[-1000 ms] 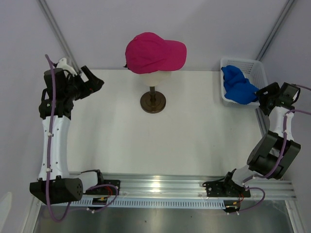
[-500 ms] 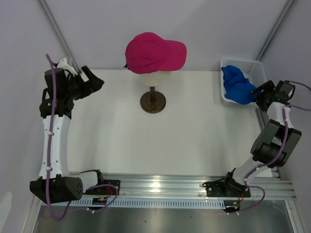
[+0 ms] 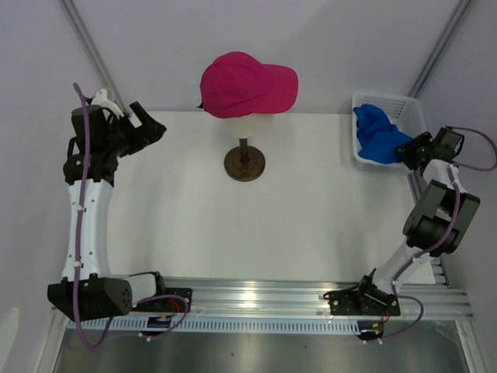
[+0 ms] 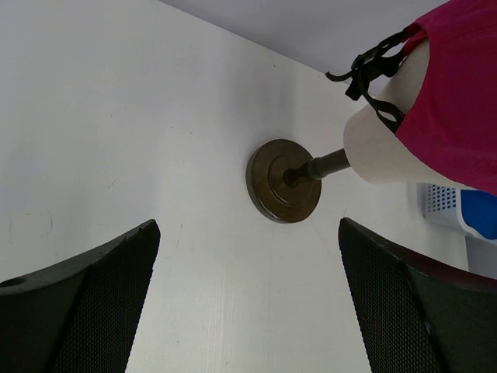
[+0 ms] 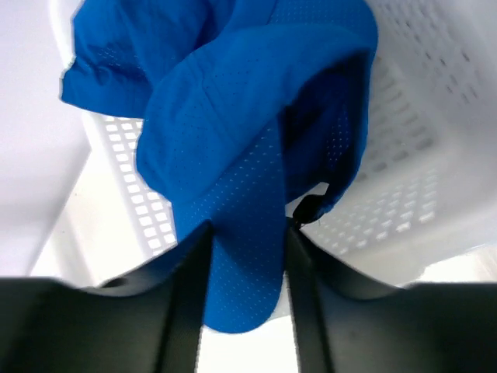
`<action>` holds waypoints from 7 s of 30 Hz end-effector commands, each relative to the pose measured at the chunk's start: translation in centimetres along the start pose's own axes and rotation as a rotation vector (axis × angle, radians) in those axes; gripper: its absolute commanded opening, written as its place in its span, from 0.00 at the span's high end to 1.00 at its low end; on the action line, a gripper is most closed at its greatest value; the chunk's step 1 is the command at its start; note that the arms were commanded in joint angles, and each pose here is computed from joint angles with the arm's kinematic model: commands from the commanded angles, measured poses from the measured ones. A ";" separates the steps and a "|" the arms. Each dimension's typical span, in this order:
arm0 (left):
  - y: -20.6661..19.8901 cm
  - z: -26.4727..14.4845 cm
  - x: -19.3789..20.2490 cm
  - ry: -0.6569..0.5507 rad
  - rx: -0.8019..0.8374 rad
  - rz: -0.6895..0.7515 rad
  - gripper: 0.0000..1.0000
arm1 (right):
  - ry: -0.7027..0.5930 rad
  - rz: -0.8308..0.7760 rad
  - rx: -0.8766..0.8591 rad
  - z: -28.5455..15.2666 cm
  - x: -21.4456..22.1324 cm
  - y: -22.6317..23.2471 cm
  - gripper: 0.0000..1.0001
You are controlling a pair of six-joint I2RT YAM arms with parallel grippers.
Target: Stack the hats
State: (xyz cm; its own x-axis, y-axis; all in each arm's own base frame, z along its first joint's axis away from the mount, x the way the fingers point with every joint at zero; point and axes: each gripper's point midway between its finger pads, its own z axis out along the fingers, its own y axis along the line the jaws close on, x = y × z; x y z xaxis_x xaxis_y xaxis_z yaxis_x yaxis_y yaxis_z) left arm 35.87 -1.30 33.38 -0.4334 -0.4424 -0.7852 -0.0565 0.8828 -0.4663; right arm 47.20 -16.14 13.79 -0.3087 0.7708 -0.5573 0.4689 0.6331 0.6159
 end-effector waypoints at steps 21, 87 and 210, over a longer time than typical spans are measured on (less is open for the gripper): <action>-6.1 -10.1 -3.7 -0.231 0.172 0.091 0.00 | 0.184 -0.125 -0.749 -8.3 -6.2 16.8 0.98; -4.6 -8.7 -2.3 -0.202 0.134 0.110 0.00 | -0.040 -0.600 0.037 -1.8 7.8 11.3 0.28; -2.9 -7.5 -2.0 -0.186 0.060 0.107 0.01 | -0.162 -0.799 0.532 7.8 4.1 9.5 0.61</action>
State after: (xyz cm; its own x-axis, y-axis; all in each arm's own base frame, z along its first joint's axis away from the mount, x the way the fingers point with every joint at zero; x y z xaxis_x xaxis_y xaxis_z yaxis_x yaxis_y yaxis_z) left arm 29.90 -2.00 38.62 -0.2902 -0.3890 -0.8743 0.0284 0.9098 -0.4142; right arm 55.93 -6.16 11.19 -0.6309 0.1186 -0.7667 0.4588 0.8540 -0.2455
